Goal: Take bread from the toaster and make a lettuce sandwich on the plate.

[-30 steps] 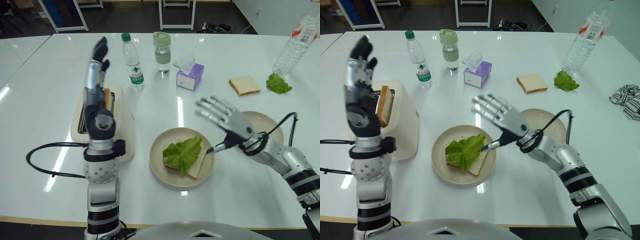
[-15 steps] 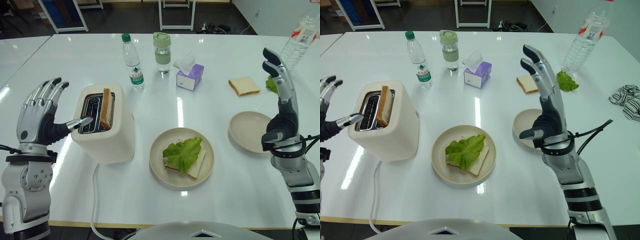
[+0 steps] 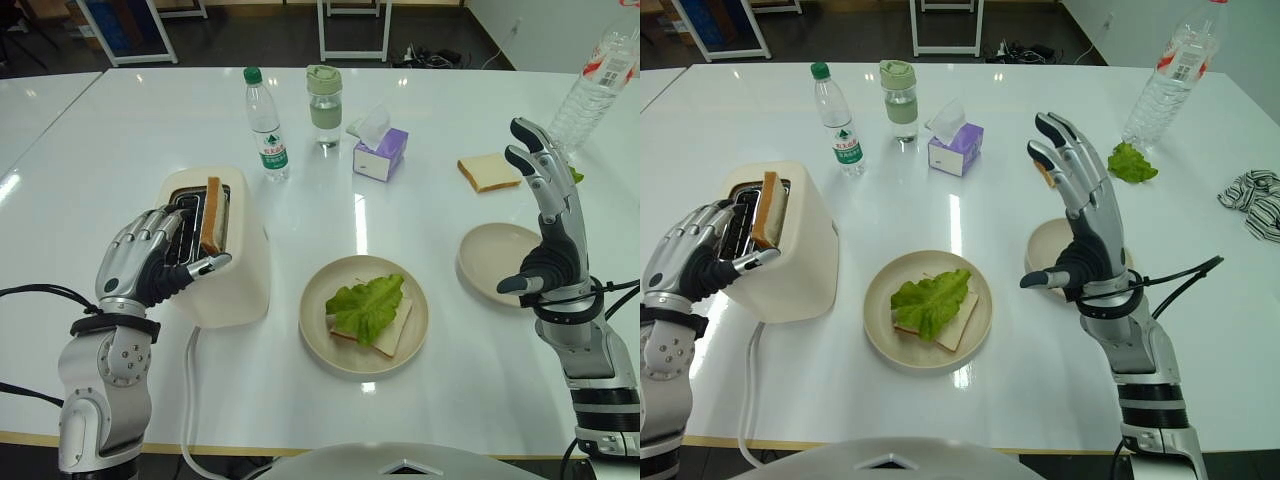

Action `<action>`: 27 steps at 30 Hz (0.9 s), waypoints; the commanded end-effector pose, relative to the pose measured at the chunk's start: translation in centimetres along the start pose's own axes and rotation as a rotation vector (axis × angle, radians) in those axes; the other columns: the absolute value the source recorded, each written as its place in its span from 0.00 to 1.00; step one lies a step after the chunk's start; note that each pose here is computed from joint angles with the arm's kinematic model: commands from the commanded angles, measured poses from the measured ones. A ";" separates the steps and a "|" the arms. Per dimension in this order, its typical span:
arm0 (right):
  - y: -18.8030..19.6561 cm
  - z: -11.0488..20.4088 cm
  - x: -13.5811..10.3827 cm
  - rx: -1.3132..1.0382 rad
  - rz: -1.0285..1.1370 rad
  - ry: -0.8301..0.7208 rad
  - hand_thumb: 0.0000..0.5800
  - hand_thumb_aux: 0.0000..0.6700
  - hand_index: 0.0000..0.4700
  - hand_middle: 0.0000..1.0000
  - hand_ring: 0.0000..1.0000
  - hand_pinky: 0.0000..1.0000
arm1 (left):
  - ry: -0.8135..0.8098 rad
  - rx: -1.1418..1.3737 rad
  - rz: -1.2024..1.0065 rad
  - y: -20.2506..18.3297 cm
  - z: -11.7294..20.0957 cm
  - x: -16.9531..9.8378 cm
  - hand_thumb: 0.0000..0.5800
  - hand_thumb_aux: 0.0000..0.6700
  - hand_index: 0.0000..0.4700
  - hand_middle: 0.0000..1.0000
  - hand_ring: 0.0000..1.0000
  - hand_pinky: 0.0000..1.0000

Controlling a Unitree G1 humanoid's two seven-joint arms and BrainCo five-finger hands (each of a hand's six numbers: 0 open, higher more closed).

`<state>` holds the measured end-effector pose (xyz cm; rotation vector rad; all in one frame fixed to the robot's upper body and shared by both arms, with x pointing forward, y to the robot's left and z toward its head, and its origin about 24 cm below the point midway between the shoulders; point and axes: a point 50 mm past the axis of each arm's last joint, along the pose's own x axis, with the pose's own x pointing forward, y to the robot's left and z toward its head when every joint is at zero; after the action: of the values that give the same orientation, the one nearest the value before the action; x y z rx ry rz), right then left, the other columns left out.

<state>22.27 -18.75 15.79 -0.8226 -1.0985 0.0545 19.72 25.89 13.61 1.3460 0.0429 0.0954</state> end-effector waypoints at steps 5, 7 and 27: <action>0.3 -0.4 -0.8 -0.031 0.027 0.022 0.00 0.00 0.00 0.00 0.00 0.00 | 0.003 0.024 -0.026 -0.9 0.7 0.9 0.00 0.00 0.00 0.00 0.00 0.00; 0.5 -0.4 -1.0 -0.033 0.032 0.025 0.00 0.00 0.00 0.00 0.00 0.00 | 0.015 0.043 -0.027 -1.2 0.6 1.3 0.00 0.00 0.00 0.00 0.00 0.00; 0.8 -0.3 -2.3 -0.041 0.055 0.061 0.00 0.00 0.00 0.00 0.00 0.00 | -0.091 -0.279 0.061 0.0 1.1 2.9 1.00 1.00 1.00 0.00 0.00 0.00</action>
<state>21.66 -19.34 13.76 -0.8717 -1.0336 0.0424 22.84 25.59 13.49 1.1108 -0.0410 0.1282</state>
